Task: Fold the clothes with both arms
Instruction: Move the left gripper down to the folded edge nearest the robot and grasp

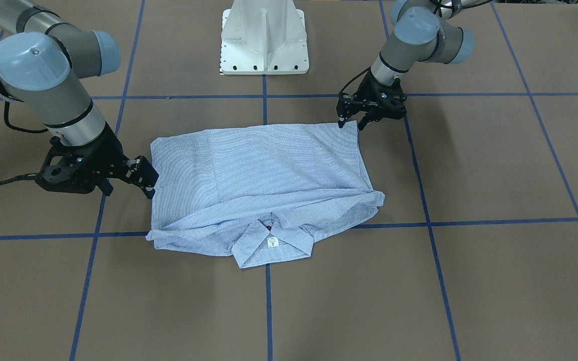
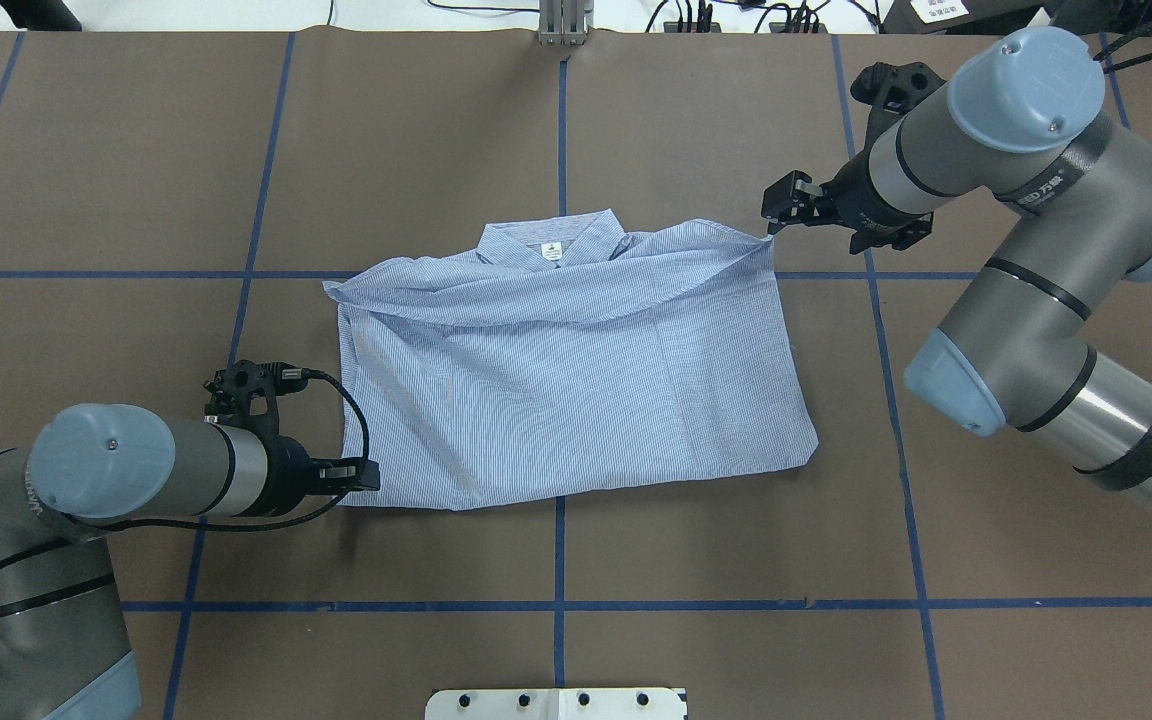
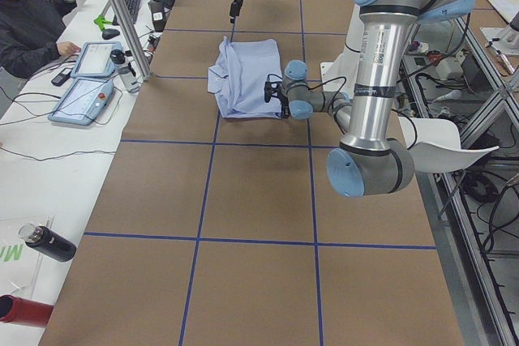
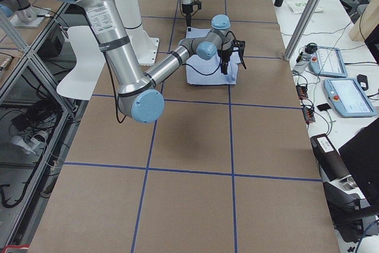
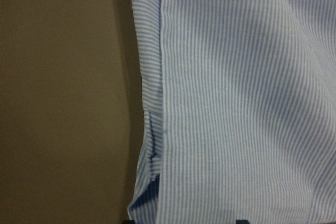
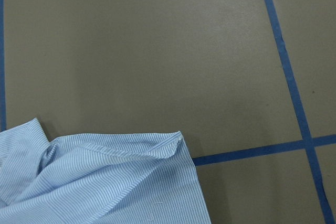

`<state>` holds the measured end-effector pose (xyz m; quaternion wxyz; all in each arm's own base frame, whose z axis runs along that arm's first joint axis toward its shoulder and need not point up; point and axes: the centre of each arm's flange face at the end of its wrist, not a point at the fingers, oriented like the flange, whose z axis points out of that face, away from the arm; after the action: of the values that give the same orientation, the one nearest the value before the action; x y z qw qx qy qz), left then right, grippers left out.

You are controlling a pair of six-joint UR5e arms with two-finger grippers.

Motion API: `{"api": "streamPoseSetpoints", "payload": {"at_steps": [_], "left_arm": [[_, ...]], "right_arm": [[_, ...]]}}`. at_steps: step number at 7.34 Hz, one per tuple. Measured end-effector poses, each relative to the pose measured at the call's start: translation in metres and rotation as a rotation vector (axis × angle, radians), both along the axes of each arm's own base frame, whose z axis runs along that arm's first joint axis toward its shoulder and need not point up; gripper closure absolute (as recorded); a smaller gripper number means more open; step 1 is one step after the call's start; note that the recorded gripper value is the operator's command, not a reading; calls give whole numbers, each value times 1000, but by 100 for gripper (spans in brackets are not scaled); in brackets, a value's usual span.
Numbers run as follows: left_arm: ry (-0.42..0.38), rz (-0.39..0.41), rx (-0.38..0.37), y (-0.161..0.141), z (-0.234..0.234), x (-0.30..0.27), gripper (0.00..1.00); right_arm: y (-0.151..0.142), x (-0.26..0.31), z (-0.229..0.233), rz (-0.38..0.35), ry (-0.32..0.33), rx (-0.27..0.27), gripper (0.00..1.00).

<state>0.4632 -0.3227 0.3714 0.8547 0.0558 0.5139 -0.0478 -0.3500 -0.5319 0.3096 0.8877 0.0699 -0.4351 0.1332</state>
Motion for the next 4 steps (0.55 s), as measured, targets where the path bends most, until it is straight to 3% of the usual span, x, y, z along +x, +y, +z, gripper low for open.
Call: {"api": "streamPoseSetpoints", "payload": {"at_steps": [2, 3, 4], "left_arm": [[-2, 1, -2, 0, 1, 1, 41], [0, 4, -2, 1, 0, 2, 50], [4, 8, 0, 2, -2, 2, 76]], "right_arm": [[0, 0, 0, 0, 0, 0, 0], [0, 0, 0, 0, 0, 0, 0], [0, 0, 0, 0, 0, 0, 0]]}}
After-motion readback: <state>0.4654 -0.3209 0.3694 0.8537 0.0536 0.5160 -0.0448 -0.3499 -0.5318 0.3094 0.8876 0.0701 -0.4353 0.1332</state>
